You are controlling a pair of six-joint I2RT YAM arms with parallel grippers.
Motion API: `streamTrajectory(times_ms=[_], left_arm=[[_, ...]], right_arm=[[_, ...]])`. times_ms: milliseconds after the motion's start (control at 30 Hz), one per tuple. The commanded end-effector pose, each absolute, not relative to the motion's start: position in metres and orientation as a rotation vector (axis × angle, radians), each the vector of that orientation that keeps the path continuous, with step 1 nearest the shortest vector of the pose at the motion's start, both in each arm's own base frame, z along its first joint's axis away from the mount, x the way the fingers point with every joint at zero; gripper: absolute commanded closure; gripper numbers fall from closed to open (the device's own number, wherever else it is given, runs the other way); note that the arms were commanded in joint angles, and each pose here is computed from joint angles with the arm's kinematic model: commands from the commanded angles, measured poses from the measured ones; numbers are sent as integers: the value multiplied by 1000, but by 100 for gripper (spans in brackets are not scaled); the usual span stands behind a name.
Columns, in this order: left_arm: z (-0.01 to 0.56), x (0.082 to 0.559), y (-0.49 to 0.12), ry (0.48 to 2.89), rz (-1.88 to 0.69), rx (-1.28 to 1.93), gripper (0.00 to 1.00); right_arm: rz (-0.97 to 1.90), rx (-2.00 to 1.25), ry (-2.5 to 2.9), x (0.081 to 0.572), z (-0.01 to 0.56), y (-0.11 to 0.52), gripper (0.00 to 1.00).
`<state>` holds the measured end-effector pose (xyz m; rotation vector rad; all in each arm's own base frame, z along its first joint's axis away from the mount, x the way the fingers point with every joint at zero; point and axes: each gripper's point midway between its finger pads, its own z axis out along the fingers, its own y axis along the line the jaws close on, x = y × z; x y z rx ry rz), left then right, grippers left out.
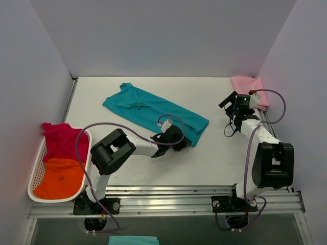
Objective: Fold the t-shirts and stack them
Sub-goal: Fold the tshirt
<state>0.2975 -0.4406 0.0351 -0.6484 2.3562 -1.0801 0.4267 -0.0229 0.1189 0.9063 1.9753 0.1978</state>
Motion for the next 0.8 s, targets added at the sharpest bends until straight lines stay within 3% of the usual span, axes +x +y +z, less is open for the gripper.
streamTrajectory(times_ms=[0,33,100,233,300,367,400,567,600,700,733,767], left_arm=[[34,303,-451,2362,-1144,-624,69],[29,303,-451,2370,-1150,-621,76],[28,305,-450,2368,-1161,-623,98],[40,299,-422,2327,-1124,-616,98],[21,279,-385,2366,-1011,-625,98],[41,267,-358,2312,-996,-654,98],[17,247,-328,2358,-912,-684,98],[40,211,-257,2292,-834,-786,98],[26,200,-232,2319,-715,-799,98],[57,190,-201,2228,-722,-833,94],[60,187,-193,2218,-712,-839,87],[64,184,-185,2203,-708,-861,65]], right_arm=[[163,908,1966,429,114,-32,9],[169,906,1969,429,113,-30,9],[174,905,1971,429,112,-30,9],[182,894,1973,428,112,-28,11],[200,879,1961,429,117,-26,13],[254,843,1955,431,122,-17,13],[284,817,1937,436,129,-11,14],[451,535,1988,458,149,84,15],[465,486,2001,462,151,102,15],[540,356,2015,480,158,167,15],[575,334,1984,492,174,186,15],[591,303,2032,498,152,205,14]])
